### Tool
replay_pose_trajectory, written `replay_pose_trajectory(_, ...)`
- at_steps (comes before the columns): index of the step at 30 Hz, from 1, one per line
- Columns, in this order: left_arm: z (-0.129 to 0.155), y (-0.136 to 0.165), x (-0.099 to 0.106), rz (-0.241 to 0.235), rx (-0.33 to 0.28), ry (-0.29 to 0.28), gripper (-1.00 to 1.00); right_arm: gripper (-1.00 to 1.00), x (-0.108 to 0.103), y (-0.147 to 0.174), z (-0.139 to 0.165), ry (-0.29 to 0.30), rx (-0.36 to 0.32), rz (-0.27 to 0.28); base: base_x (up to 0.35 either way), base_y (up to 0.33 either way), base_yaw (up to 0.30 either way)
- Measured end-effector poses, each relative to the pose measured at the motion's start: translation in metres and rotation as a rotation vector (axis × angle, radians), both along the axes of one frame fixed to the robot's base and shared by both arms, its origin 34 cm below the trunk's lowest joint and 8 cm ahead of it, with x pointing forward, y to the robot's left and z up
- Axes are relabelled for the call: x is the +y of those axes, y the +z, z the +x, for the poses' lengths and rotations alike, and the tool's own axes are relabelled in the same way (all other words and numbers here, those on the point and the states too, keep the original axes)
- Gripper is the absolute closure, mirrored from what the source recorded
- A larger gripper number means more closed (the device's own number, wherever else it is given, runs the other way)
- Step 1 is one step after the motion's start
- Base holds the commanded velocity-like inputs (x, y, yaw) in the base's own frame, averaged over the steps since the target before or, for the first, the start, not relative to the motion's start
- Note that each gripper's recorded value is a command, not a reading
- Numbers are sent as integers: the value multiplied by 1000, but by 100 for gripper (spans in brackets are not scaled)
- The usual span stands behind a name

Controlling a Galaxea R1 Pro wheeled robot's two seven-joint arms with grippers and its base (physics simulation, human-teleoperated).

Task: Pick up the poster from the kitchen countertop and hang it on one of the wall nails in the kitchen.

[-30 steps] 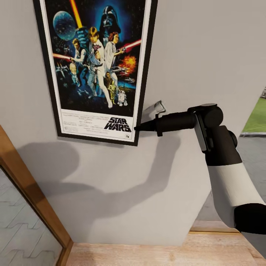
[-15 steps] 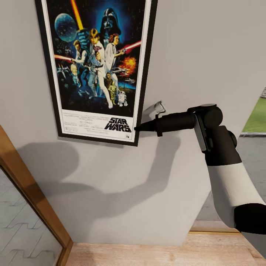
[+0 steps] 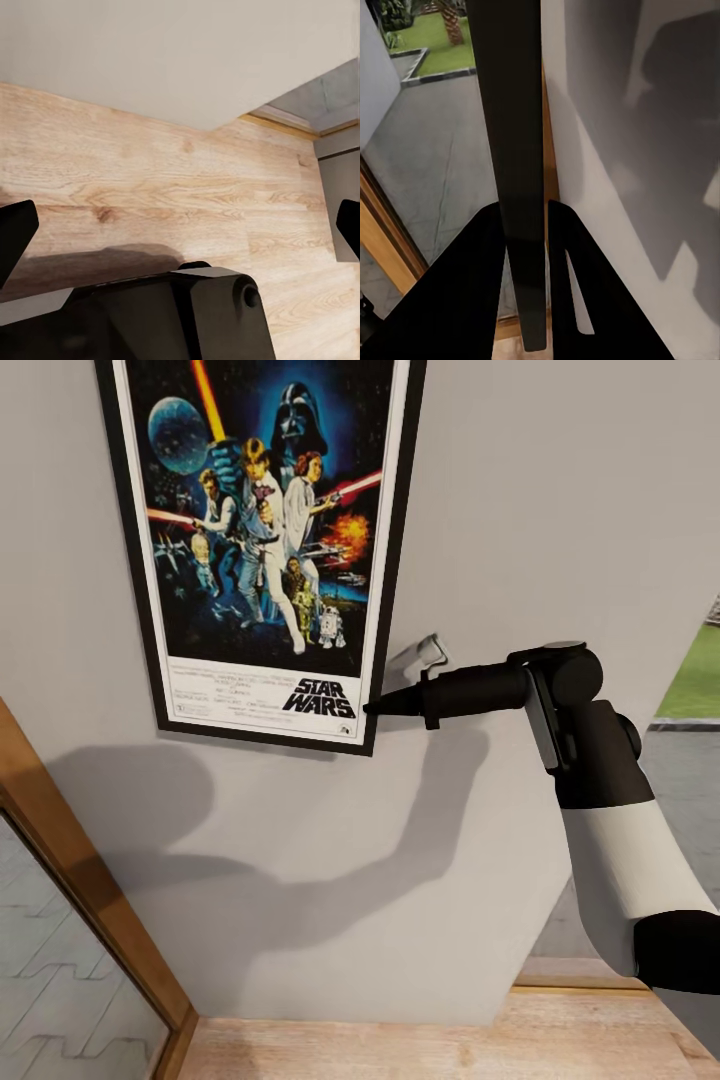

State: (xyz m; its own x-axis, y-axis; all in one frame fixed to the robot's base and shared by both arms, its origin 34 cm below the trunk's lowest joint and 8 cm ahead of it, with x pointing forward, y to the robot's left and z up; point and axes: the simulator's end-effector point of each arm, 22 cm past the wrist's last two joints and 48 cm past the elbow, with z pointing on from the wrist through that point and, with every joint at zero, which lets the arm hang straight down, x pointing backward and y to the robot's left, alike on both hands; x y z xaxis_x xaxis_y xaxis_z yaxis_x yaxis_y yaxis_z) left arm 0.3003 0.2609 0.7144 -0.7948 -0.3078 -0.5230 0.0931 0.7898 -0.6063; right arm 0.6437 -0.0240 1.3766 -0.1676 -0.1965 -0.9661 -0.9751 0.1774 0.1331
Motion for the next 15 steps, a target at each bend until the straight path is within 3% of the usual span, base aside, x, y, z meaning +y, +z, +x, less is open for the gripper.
replay_pose_trajectory(15,0,0,0,-1,0,0,-100,100,0,0,0,0,-1,0,0,0,0)
